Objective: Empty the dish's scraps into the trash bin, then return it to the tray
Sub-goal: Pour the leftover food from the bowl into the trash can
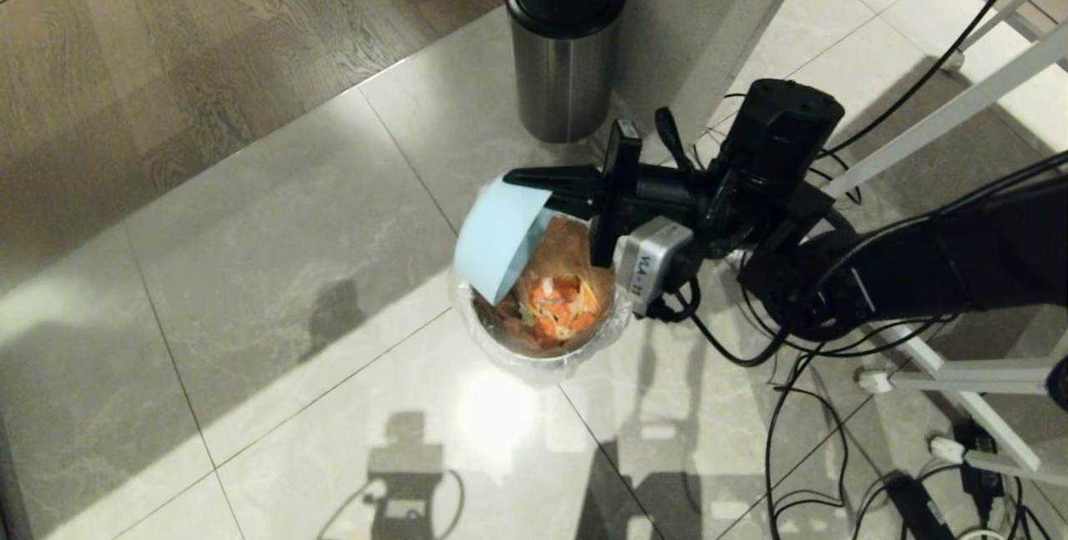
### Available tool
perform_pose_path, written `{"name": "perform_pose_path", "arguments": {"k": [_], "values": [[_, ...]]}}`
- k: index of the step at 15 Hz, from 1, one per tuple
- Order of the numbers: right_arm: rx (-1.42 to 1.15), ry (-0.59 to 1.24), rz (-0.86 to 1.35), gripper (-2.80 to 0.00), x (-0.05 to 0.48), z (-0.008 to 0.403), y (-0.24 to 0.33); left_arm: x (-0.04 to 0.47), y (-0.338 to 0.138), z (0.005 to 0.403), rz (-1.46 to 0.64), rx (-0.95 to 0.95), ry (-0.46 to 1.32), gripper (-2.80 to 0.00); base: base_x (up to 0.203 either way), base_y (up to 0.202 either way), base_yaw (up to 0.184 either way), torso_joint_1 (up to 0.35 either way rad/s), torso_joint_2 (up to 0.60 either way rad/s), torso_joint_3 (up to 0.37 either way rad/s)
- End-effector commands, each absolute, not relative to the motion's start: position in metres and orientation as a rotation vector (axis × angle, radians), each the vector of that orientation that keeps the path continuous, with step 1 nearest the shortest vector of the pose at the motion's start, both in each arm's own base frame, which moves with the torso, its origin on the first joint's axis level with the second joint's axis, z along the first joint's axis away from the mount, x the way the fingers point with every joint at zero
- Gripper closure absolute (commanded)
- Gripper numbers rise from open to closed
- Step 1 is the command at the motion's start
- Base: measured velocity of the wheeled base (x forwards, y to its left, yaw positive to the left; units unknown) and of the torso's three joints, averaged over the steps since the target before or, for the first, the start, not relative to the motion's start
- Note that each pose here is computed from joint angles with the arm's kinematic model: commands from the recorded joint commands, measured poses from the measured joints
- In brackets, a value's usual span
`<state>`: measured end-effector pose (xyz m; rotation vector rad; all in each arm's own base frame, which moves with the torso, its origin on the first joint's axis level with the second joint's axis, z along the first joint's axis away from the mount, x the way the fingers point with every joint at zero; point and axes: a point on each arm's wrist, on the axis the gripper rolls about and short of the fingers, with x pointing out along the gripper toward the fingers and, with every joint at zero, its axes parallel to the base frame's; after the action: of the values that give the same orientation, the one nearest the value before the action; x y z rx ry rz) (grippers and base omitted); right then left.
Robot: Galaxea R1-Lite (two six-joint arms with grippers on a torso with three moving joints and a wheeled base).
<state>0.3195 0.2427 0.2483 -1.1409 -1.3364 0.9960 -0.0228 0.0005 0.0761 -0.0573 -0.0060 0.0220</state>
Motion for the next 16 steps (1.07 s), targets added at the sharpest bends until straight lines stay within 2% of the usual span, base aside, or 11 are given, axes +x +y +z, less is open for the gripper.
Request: {"name": "perform_pose_path", "arguments": {"k": [1,5,9,10,12,14,16], "values": [[-1.151,-1.401,0.994,0.00,0.324,0.250,0.247,-0.023,0.001,0.076,0.022,-0.058,-0.005,0.00,0.000,0.000,0.000,0.000,0.00,0.000],[-1.130,-1.391,1.001,0.00,0.328,0.252,0.247,-0.023,0.001,0.076,0.021,-0.058,-0.006,0.00,0.000,0.000,0.000,0.000,0.00,0.000],[-1.136,-1.506,0.971,0.00,0.330,0.262,0.251,-0.023,0.001,0.076,0.023,-0.058,-0.006,0.00,0.000,0.000,0.000,0.000,0.00,0.000],[-1.106,-1.472,0.988,0.00,0.332,0.265,0.251,-0.023,0.001,0.076,0.021,-0.058,-0.006,0.00,0.000,0.000,0.000,0.000,0.00,0.000],[-1.135,-1.566,0.906,0.00,0.330,0.279,0.250,-0.023,0.001,0.076,0.023,-0.058,-0.005,0.00,0.000,0.000,0.000,0.000,0.00,0.000],[-1.088,-1.541,0.930,0.00,0.329,0.281,0.250,-0.023,0.001,0.076,0.021,-0.058,-0.005,0.00,0.000,0.000,0.000,0.000,0.00,0.000],[-1.099,-1.600,0.913,0.00,0.327,0.282,0.253,-0.023,0.001,0.076,0.023,-0.058,-0.006,0.00,0.000,0.000,0.000,0.000,0.00,0.000]]}}
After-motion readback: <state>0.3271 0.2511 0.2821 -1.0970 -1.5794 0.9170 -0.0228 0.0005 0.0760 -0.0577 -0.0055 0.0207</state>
